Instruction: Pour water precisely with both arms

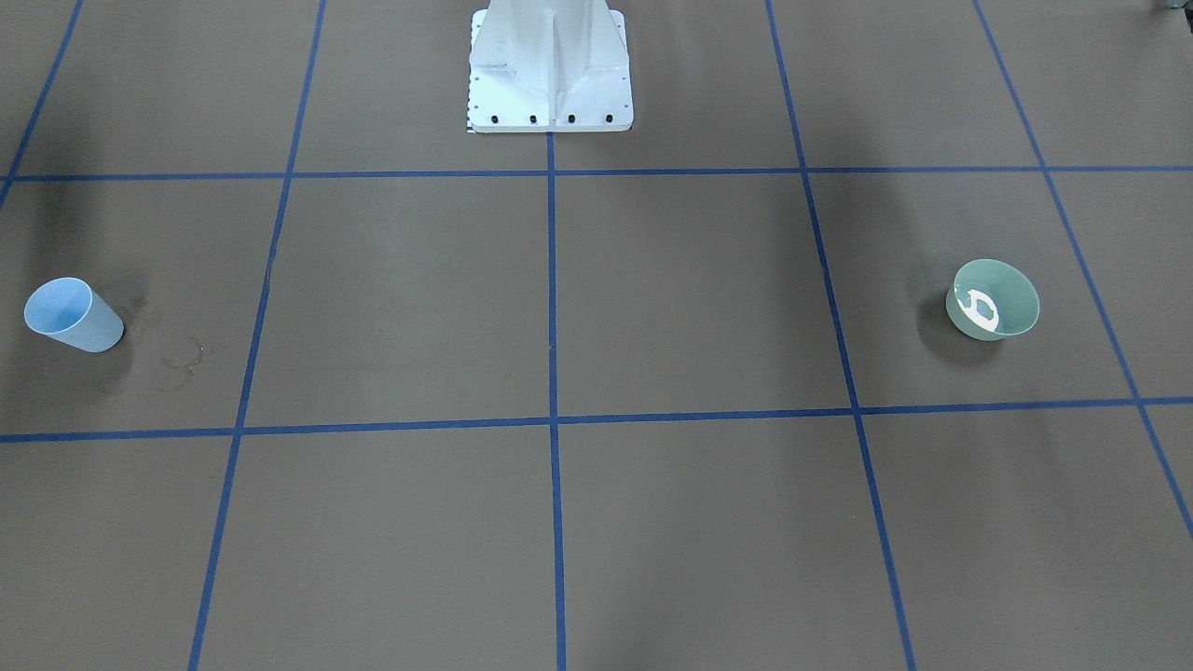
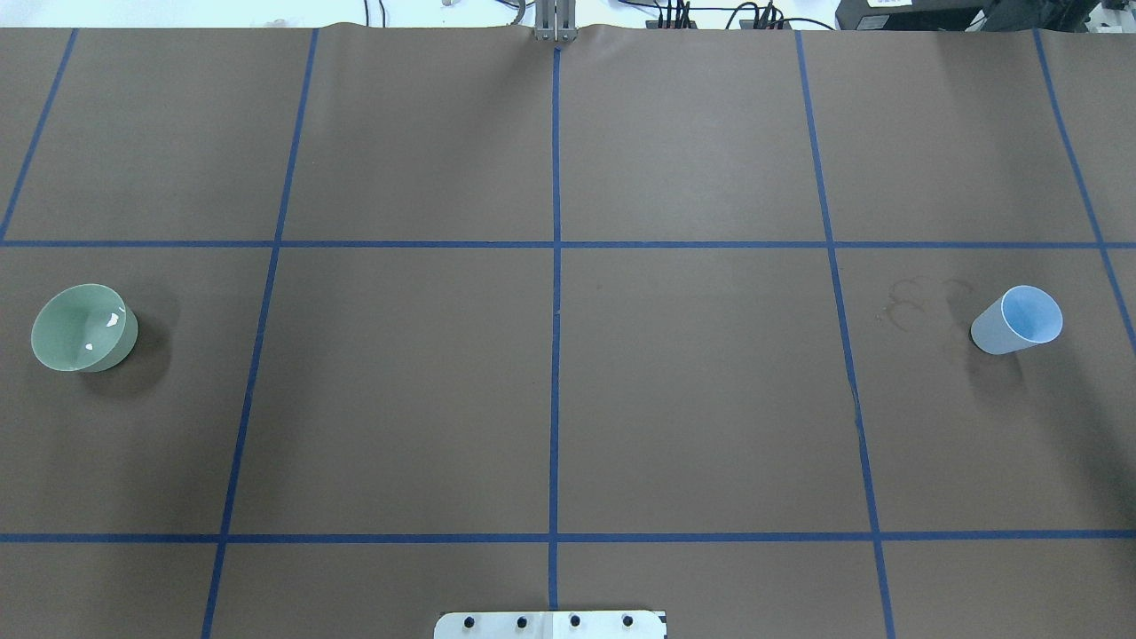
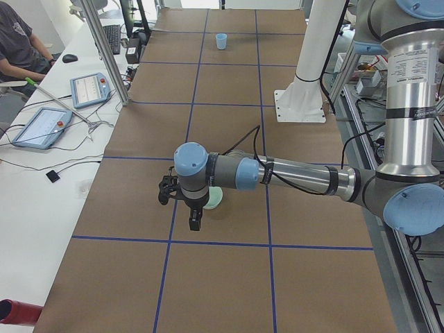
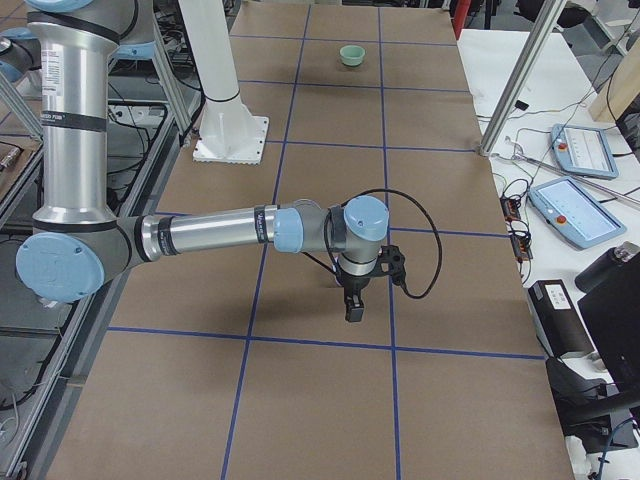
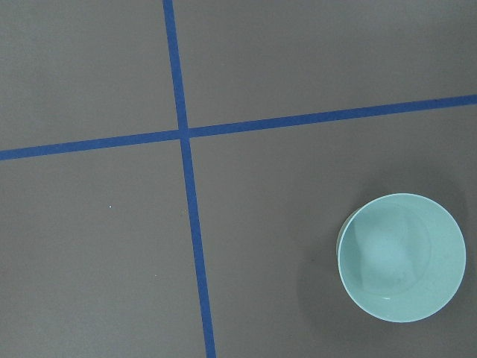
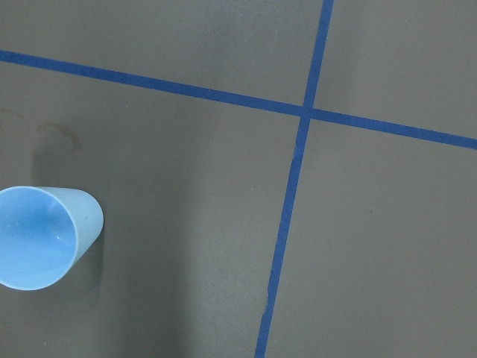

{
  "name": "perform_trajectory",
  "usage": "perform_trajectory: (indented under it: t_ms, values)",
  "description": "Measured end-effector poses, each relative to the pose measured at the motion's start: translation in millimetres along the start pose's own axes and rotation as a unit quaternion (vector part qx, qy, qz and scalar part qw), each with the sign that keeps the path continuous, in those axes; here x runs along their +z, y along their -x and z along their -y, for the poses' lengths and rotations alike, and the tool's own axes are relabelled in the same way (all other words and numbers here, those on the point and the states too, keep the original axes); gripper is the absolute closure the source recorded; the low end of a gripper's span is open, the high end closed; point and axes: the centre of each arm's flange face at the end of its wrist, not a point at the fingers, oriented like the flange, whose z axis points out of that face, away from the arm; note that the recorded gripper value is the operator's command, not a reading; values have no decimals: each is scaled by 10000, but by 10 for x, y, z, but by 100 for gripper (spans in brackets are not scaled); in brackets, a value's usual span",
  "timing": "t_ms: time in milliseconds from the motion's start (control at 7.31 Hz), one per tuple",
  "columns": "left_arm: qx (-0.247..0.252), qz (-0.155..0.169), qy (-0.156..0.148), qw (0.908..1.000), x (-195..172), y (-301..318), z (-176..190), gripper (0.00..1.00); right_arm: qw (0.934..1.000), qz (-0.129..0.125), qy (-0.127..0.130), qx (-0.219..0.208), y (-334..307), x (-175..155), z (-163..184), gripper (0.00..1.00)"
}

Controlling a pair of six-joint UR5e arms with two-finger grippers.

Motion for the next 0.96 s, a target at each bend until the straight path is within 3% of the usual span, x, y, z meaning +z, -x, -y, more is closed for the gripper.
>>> perform_trajectory:
  t_ms: [958]
  values:
    - [-265, 31, 102, 9996, 101, 206, -23, 1, 10000, 19, -12, -9, 16, -12, 7, 0]
